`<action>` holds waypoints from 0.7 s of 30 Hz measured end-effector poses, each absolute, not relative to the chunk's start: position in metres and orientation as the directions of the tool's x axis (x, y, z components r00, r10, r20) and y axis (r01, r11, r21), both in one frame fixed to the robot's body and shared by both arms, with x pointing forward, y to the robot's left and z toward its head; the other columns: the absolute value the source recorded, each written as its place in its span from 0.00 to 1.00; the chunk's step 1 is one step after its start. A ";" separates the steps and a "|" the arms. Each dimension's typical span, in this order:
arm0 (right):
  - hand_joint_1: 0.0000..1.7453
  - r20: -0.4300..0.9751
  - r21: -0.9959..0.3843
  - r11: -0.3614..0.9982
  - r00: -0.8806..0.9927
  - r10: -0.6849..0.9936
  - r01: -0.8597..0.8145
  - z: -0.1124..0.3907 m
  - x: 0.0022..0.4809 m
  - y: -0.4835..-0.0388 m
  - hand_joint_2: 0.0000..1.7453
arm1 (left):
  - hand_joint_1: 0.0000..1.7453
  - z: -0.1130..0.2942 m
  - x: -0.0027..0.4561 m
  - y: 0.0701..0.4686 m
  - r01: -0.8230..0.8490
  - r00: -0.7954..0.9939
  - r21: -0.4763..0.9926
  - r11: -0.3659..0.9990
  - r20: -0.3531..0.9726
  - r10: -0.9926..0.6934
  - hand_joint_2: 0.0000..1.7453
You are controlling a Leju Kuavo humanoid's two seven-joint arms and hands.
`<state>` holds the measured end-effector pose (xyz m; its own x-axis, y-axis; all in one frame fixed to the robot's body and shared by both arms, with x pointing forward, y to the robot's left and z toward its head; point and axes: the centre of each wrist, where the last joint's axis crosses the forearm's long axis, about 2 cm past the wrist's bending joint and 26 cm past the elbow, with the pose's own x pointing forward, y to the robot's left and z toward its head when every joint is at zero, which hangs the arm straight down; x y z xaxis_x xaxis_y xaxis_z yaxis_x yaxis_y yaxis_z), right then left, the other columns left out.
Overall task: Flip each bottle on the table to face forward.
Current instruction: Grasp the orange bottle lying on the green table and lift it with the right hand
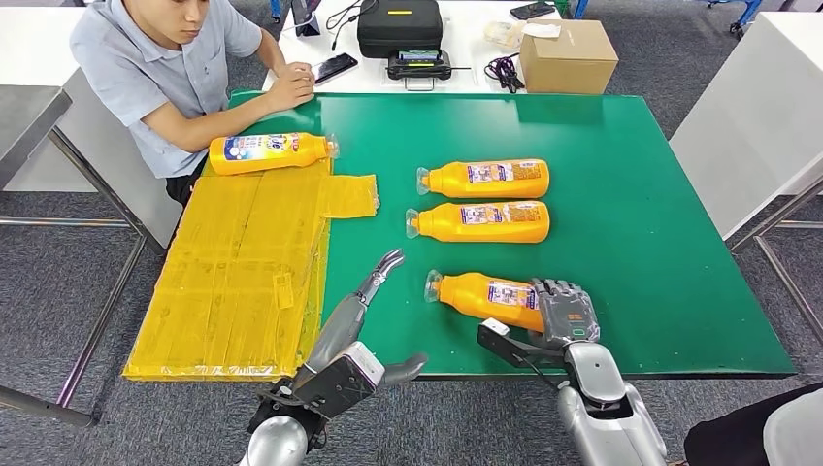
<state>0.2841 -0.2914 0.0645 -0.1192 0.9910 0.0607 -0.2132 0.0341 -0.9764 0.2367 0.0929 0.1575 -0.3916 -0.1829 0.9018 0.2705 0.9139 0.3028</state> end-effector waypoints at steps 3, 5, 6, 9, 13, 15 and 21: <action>1.00 0.059 -0.976 0.033 -0.117 0.991 -0.215 0.064 0.285 -0.293 1.00 | 0.00 0.158 0.237 0.093 0.271 -0.392 0.303 0.914 0.902 -0.183 1.00; 1.00 0.058 -0.976 0.032 -0.117 0.991 -0.216 0.064 0.285 -0.293 1.00 | 0.00 0.158 0.237 0.093 0.271 -0.392 0.303 0.914 0.902 -0.183 1.00; 1.00 0.058 -0.976 0.032 -0.116 0.991 -0.217 0.064 0.285 -0.294 1.00 | 0.00 0.158 0.237 0.093 0.271 -0.392 0.303 0.914 0.902 -0.183 1.00; 1.00 0.057 -0.976 0.031 -0.116 0.992 -0.218 0.063 0.285 -0.294 1.00 | 0.00 0.158 0.237 0.093 0.271 -0.392 0.303 0.914 0.902 -0.183 1.00; 1.00 0.056 -0.975 0.030 -0.116 0.992 -0.219 0.063 0.284 -0.295 1.00 | 0.00 0.158 0.237 0.093 0.271 -0.392 0.303 0.914 0.902 -0.183 1.00; 1.00 0.056 -0.975 0.029 -0.116 0.992 -0.220 0.063 0.284 -0.295 1.00 | 0.00 0.158 0.237 0.093 0.271 -0.392 0.303 0.914 0.902 -0.183 1.00; 1.00 0.067 -0.975 0.038 -0.123 0.990 -0.220 0.062 0.284 -0.296 1.00 | 0.00 0.158 0.237 0.093 0.271 -0.392 0.303 0.914 0.901 -0.183 1.00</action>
<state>0.2844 -0.2957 0.0624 -0.1231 0.9901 0.0666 -0.2205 0.0382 -0.9746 0.2367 0.0928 0.1576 -0.3924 -0.1826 0.9015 0.2707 0.9138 0.3029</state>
